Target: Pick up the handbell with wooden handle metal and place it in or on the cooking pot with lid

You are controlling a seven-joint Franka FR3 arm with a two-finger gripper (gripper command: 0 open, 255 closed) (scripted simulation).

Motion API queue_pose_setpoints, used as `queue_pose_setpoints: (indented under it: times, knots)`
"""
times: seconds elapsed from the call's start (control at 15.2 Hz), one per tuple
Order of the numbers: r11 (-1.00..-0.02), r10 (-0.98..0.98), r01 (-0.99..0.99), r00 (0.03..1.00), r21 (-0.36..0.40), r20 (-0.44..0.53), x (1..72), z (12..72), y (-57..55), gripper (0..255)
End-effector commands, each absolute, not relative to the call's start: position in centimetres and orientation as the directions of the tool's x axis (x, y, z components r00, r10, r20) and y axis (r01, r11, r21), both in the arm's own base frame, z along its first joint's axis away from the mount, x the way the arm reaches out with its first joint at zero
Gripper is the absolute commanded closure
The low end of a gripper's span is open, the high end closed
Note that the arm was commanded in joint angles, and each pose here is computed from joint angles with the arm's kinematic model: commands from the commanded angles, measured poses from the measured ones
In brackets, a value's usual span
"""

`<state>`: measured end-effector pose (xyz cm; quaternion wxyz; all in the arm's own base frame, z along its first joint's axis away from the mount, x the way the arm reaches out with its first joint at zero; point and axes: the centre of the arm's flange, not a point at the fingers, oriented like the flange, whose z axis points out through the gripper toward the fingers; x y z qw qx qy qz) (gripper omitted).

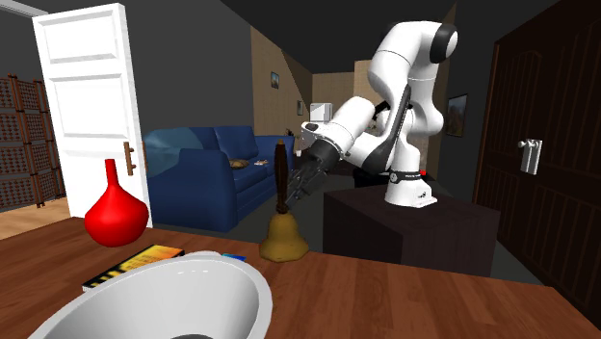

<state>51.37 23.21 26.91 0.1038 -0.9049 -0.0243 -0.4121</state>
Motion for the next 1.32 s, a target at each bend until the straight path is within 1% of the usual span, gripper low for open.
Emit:
queue_pose_setpoints:
  times: [0.0,0.66,1.25]
  knots:
    - [-0.977,-0.042,0.130,0.659,-0.168,0.751,51.3,28.0,23.2,255]
    - [-0.977,-0.042,0.130,0.659,-0.168,0.751,51.3,33.3,23.2,255]
    - [-0.977,-0.042,0.130,0.659,-0.168,0.751,62.2,32.7,27.9,255]
